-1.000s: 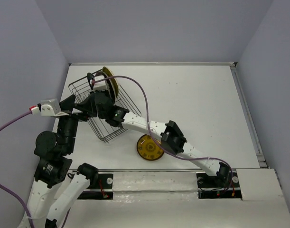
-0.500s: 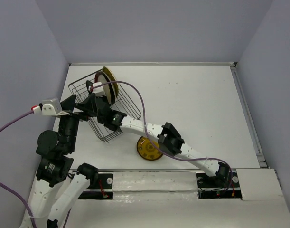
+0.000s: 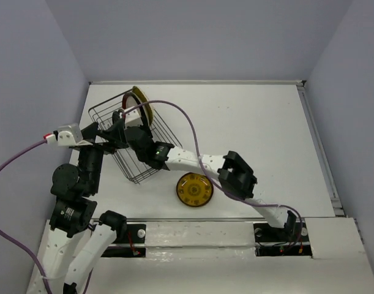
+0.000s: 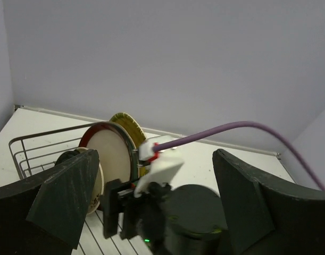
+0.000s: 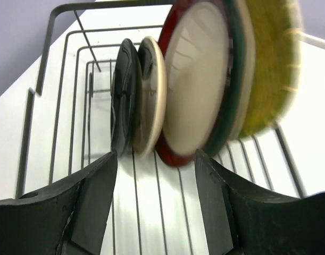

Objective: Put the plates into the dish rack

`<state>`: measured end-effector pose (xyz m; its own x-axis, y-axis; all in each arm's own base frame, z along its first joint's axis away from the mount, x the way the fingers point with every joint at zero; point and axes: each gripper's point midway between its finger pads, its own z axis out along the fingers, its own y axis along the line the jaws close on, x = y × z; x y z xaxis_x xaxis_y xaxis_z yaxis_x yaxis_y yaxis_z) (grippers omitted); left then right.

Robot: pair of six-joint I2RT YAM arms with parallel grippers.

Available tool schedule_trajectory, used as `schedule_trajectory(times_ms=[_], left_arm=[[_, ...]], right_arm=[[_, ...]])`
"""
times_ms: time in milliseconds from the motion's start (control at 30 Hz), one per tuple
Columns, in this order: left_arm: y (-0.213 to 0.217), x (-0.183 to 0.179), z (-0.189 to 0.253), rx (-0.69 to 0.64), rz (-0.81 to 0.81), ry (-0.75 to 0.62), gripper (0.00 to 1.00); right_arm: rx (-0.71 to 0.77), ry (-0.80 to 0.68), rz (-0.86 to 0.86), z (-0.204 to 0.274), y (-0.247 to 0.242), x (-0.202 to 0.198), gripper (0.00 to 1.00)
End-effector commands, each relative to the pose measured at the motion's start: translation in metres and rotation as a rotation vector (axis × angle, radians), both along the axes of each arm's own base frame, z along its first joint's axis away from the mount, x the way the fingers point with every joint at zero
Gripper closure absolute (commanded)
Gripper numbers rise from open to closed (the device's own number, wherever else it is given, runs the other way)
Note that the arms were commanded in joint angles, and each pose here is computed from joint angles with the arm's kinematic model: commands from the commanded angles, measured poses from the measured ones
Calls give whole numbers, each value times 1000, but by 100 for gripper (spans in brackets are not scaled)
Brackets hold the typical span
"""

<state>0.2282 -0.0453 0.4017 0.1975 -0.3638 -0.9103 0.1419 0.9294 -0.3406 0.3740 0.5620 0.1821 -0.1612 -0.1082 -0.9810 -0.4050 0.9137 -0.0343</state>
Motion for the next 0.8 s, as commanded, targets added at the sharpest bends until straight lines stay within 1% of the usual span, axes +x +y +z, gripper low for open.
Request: schedule_trajectory(times_ms=[0, 33, 67, 100, 133, 167, 233, 267, 300, 367, 400, 433, 500, 567, 600, 633, 733, 767], left_arm=[[-3, 6, 9, -14, -9, -40, 1], [-6, 6, 9, -12, -26, -38, 1], [-9, 8, 7, -8, -34, -30, 1], [-14, 10, 6, -4, -57, -23, 1], [-17, 10, 5, -2, -71, -22, 1], [-22, 10, 6, 3, -101, -23, 1], [-30, 11, 4, 7, -141, -15, 1], [-32, 12, 4, 9, -150, -11, 1], [-39, 12, 4, 14, -185, -10, 1], [-44, 14, 2, 13, -210, -3, 1], [-47, 14, 1, 16, -224, 1, 1], [-48, 16, -1, 19, -228, 8, 1], [-50, 19, -4, 20, -232, 17, 1], [-50, 21, -6, 21, -231, 28, 1], [-55, 20, -8, 27, -259, 31, 1], [-56, 20, -9, 29, -261, 37, 1], [-54, 20, -12, 33, -253, 46, 1], [-53, 20, -12, 34, -248, 47, 1]], right_arm=[[228, 0, 103, 112, -37, -44, 35], [231, 22, 111, 111, -53, -48, 35], [234, 64, 169, 105, -63, -58, 35], [251, 197, 194, 72, -115, -81, 35], [249, 219, 217, 68, -118, -76, 35], [265, 347, 187, 33, -159, -94, 35], [303, 510, 171, -4, -208, -104, 35], [345, 575, 135, -19, -228, -111, 34], [307, 664, 89, -54, -266, -137, 34], [338, 753, 18, -76, -298, -153, 32], [358, 768, 16, -75, -309, -164, 28], [357, 818, -11, -93, -319, -178, 25], [374, 869, -21, -101, -325, -189, 22], [377, 917, -54, -115, -331, -198, 22], [387, 930, -67, -119, -332, -198, 22], [377, 977, -49, -127, -329, -204, 23], [400, 1016, 4, -136, -317, -209, 28], [391, 1057, 19, -145, -314, -214, 29]])
